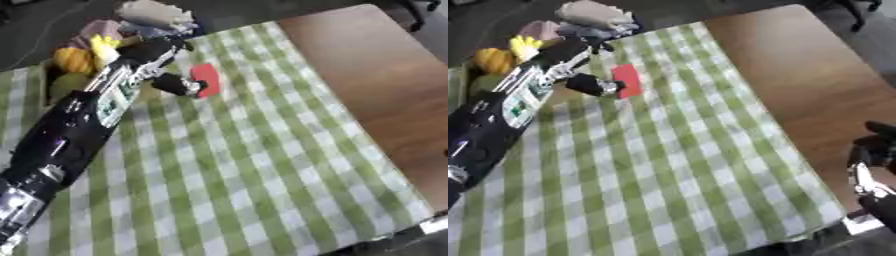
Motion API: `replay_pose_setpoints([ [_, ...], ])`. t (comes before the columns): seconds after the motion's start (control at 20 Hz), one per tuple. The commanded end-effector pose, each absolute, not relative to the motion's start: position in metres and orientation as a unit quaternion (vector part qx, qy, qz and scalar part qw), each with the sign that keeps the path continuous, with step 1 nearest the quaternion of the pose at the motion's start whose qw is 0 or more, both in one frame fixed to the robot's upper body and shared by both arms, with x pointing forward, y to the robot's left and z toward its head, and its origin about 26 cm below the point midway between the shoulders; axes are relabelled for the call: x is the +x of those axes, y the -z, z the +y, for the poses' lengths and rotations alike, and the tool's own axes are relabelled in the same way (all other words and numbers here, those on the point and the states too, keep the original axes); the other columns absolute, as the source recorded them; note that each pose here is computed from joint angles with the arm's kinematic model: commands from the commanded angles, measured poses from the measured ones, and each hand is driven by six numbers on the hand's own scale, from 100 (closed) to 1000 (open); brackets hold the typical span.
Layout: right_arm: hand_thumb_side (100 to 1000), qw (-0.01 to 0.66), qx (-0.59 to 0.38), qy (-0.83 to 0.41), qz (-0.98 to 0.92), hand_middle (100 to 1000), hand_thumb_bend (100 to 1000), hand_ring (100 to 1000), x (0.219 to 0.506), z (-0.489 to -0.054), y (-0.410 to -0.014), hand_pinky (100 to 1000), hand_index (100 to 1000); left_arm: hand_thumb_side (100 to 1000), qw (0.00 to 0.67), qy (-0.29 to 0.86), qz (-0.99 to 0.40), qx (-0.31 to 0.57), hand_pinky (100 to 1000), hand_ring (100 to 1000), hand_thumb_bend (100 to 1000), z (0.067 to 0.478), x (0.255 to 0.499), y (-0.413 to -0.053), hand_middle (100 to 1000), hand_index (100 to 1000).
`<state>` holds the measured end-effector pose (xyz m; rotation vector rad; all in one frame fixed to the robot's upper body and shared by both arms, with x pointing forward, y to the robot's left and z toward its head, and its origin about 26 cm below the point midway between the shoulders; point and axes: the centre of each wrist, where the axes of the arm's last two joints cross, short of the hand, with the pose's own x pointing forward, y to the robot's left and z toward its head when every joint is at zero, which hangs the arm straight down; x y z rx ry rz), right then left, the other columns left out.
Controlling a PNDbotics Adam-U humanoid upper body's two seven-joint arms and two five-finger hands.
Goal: Pick up objects on the table and place them in the box.
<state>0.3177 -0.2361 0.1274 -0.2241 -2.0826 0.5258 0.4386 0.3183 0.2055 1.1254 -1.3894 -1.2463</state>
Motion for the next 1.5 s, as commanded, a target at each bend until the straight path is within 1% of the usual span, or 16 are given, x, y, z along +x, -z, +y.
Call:
replay_pose_setpoints([
  [0.05,358,0.455,-0.089,-0.216,-0.859,630,100,636,0.317,-0.235,-0.138,612,833,561,0.444,0.503,-0.567,0.477,838,837,484,0.320,0.440,-0.218,842,892],
  [0.2,358,0.455,-0.091,-0.215,-0.859,630,100,636,0.317,-0.236,-0.137,612,833,535,0.426,0.504,-0.575,0.484,834,830,429,0.317,0.437,-0.222,834,873],
  [0.35,360,0.460,-0.105,-0.212,-0.856,631,100,636,0.317,-0.242,-0.136,614,833,504,0.387,0.487,-0.610,0.490,827,815,390,0.315,0.425,-0.247,818,858],
  [0.55,387,0.451,-0.145,-0.225,-0.852,636,100,640,0.322,-0.258,-0.147,621,837,487,0.335,0.447,-0.674,0.484,805,777,327,0.314,0.390,-0.288,783,851],
  [0.65,391,0.440,-0.171,-0.241,-0.848,641,100,645,0.327,-0.268,-0.158,628,841,471,0.322,0.421,-0.704,0.472,790,763,275,0.313,0.371,-0.301,769,850],
  [0.8,379,0.414,-0.213,-0.278,-0.840,650,100,652,0.338,-0.283,-0.185,639,848,460,0.313,0.382,-0.742,0.453,779,752,230,0.311,0.342,-0.310,759,849],
  [1.0,298,0.395,-0.249,-0.338,-0.817,671,100,675,0.358,-0.301,-0.221,660,862,463,0.310,0.336,-0.792,0.404,767,739,186,0.305,0.306,-0.308,747,850],
  [1.05,261,0.394,-0.258,-0.354,-0.808,686,100,692,0.364,-0.306,-0.229,671,869,469,0.313,0.326,-0.801,0.393,763,736,172,0.304,0.300,-0.304,744,852],
  [1.1,251,0.390,-0.261,-0.370,-0.802,693,100,702,0.369,-0.309,-0.236,680,875,474,0.316,0.318,-0.808,0.383,761,735,165,0.305,0.298,-0.300,742,853],
  [1.15,226,0.396,-0.266,-0.384,-0.791,714,100,723,0.377,-0.315,-0.240,687,892,492,0.320,0.311,-0.814,0.371,758,734,144,0.306,0.296,-0.292,742,857],
  [1.2,223,0.406,-0.270,-0.394,-0.779,717,100,726,0.385,-0.321,-0.243,688,895,494,0.322,0.306,-0.820,0.359,758,734,142,0.308,0.295,-0.285,742,858],
  [1.25,203,0.418,-0.274,-0.405,-0.765,749,100,760,0.393,-0.326,-0.245,710,922,515,0.328,0.301,-0.825,0.347,753,731,120,0.309,0.295,-0.276,740,861],
  [1.3,199,0.430,-0.277,-0.417,-0.751,766,100,777,0.401,-0.331,-0.245,723,934,533,0.333,0.296,-0.830,0.336,747,726,103,0.311,0.294,-0.268,736,862],
  [1.5,199,0.464,-0.297,-0.453,-0.701,818,100,834,0.427,-0.346,-0.241,760,965,571,0.358,0.261,-0.847,0.293,737,716,100,0.312,0.292,-0.237,729,864],
])
